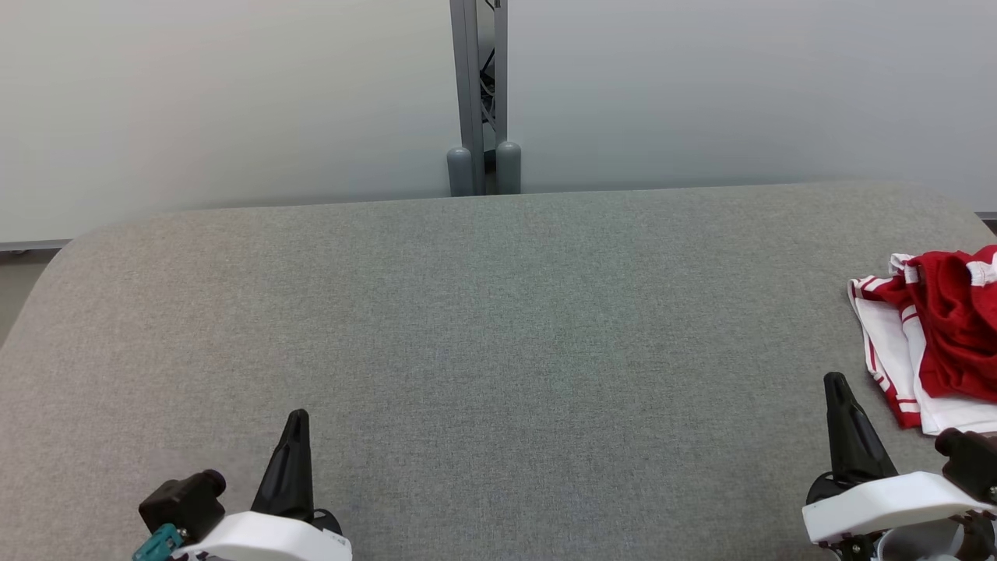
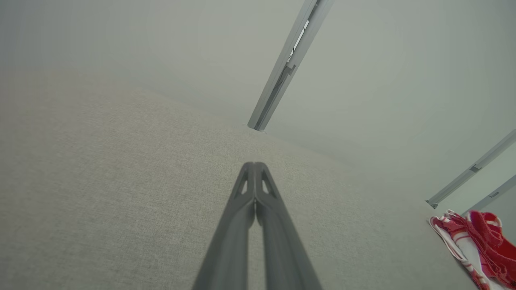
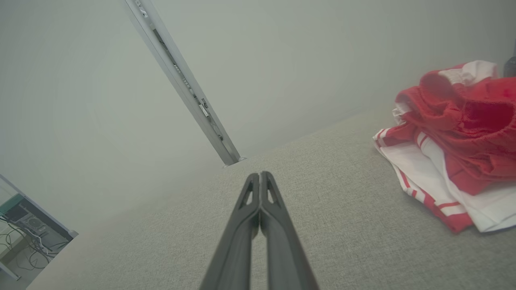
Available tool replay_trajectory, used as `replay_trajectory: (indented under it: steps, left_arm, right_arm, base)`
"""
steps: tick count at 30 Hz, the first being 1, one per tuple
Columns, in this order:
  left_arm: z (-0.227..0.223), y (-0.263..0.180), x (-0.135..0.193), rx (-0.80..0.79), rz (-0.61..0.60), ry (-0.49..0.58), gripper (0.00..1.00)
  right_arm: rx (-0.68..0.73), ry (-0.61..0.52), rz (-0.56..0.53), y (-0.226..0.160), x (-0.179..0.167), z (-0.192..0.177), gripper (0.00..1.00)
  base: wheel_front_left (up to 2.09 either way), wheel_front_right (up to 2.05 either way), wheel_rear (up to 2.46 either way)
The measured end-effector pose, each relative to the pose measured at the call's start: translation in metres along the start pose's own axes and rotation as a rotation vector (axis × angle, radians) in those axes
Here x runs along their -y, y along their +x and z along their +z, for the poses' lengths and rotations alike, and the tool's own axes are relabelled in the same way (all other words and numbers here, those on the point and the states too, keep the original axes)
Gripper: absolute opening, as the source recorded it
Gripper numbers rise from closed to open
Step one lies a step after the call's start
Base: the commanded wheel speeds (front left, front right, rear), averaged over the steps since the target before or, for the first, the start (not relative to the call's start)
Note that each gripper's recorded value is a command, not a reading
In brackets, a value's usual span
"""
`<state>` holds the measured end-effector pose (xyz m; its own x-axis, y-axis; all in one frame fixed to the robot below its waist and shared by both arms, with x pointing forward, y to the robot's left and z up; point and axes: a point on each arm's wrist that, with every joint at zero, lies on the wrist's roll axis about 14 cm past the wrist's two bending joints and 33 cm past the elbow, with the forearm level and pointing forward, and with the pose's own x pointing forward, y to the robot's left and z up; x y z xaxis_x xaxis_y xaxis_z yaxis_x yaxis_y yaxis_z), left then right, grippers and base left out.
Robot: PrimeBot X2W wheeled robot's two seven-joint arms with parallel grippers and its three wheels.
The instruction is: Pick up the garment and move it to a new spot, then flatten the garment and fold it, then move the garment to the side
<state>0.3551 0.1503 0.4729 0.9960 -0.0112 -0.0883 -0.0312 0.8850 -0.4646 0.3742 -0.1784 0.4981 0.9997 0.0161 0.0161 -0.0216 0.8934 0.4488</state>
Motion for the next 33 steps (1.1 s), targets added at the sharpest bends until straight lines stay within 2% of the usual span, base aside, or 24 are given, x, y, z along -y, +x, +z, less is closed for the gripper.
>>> replay_trajectory:
  steps: [33]
  left_arm:
    - [0.008, 0.018, -0.004, -0.043, 0.004, -0.455, 0.0]
  right_arm:
    - [0.001, 0.467, -0.091, 0.0, 0.025, 0.007, 0.0]
  base:
    - [0.0, 0.0, 0.0]
